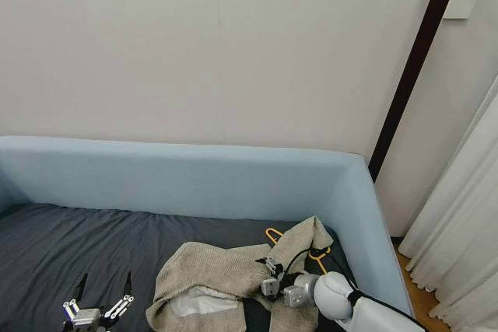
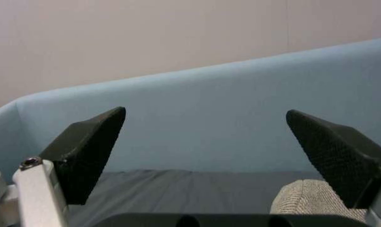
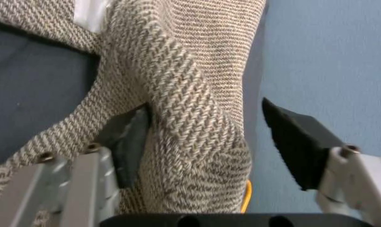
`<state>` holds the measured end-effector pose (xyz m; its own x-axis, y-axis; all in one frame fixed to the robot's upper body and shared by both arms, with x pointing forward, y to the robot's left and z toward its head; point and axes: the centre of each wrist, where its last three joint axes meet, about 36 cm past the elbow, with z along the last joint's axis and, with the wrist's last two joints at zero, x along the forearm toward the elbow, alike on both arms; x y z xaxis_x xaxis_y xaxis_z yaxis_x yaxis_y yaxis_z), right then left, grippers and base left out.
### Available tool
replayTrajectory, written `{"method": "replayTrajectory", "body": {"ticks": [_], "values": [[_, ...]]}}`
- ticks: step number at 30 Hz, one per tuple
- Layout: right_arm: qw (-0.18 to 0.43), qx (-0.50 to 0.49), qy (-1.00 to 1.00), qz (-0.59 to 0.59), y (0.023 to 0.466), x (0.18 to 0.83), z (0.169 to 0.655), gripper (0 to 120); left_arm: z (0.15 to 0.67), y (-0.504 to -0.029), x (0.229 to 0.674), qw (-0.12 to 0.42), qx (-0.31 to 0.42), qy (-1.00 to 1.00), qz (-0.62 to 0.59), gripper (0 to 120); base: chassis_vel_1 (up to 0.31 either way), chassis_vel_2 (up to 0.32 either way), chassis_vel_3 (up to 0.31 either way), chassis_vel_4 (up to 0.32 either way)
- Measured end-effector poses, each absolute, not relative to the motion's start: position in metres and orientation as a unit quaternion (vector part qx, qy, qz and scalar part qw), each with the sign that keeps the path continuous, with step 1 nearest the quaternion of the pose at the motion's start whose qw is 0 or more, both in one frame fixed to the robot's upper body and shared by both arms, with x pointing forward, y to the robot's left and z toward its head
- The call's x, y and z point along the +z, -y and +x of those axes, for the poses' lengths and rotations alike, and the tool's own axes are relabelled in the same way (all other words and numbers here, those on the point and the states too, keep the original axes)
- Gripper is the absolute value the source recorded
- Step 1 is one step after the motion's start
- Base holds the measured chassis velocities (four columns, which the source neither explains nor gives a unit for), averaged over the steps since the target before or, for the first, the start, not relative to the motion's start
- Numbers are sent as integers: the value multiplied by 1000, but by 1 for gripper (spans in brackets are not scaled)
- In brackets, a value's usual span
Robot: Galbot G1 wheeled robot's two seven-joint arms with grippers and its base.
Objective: Pick up the clothes from the sofa and hang them on the clothes hanger.
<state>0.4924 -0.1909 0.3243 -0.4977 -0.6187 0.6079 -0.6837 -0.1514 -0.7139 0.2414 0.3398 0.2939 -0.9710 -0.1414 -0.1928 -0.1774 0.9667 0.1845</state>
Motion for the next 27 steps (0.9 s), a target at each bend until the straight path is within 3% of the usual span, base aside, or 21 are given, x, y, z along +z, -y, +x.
{"method": "replayTrajectory", "body": {"ticks": [18, 22, 25, 27], "values": [[44, 481, 690, 539, 202, 323, 494, 2, 246, -339, 290, 87, 101, -988, -81, 100, 0, 0, 0, 0], [50, 425, 709, 560, 205, 334, 495, 0, 247, -339, 290, 88, 101, -988, -80, 100, 0, 0, 0, 0], [51, 266, 757, 595, 208, 366, 494, 0, 251, -340, 291, 90, 102, -988, -78, 100, 0, 0, 0, 0], [47, 237, 764, 598, 208, 373, 495, 0, 251, -340, 291, 90, 101, -988, -78, 100, 0, 0, 0, 0]]}}
